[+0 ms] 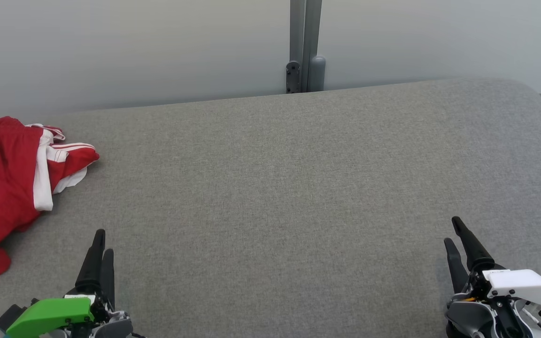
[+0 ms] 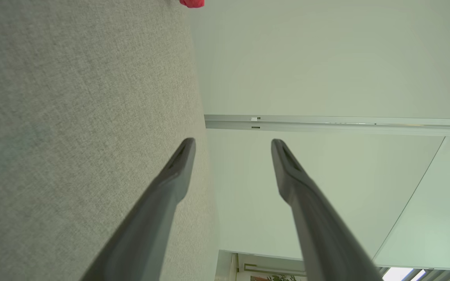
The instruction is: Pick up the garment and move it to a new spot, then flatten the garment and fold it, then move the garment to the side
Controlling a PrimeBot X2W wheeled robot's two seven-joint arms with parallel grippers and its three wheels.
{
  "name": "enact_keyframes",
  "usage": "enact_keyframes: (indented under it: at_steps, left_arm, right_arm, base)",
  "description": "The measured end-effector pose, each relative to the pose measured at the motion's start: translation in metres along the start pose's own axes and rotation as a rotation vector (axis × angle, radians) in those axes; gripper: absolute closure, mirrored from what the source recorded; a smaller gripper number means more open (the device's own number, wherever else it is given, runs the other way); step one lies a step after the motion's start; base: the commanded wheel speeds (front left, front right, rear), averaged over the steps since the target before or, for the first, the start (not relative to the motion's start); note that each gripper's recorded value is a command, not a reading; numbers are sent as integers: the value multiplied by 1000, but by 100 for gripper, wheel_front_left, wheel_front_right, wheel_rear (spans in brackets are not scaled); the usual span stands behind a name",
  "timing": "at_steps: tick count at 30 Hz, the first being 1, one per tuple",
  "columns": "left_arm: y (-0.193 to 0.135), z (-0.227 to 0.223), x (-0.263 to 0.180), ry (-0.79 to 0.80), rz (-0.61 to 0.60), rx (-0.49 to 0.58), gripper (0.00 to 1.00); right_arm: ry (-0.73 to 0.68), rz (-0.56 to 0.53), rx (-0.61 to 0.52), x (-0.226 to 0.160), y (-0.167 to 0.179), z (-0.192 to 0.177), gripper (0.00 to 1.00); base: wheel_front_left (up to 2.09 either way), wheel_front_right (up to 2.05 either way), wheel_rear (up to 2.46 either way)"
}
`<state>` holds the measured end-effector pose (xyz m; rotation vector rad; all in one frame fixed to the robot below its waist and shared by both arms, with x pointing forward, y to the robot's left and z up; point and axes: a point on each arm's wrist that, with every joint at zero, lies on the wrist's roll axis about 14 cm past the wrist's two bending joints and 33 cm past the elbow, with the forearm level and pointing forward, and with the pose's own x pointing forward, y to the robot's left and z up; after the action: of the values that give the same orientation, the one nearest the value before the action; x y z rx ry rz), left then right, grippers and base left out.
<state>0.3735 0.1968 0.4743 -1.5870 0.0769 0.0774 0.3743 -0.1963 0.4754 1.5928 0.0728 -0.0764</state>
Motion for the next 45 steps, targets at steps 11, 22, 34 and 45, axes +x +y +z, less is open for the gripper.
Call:
enact_keyframes:
  at_steps: [11, 22, 34, 45]
  left_arm:
    - [-5, -7, -2, -9, -7, 61, 0]
    - [-15, -15, -2, -8, -19, 235, 0]
    - [-23, -20, -4, -22, -26, 463, 0]
    - [-27, -26, -7, -34, -43, 674, 0]
  right_arm:
    - [-21, 2, -57, -3, 1, -2, 0]
    - [-40, 52, -233, -3, 18, -3, 0]
    - [-30, 116, -516, -4, 36, -15, 0]
    - [-25, 143, -724, -8, 39, -24, 0]
  base:
    - [0, 0, 0]
    - [0, 0, 0]
    - [0, 0, 0]
    - [0, 0, 0]
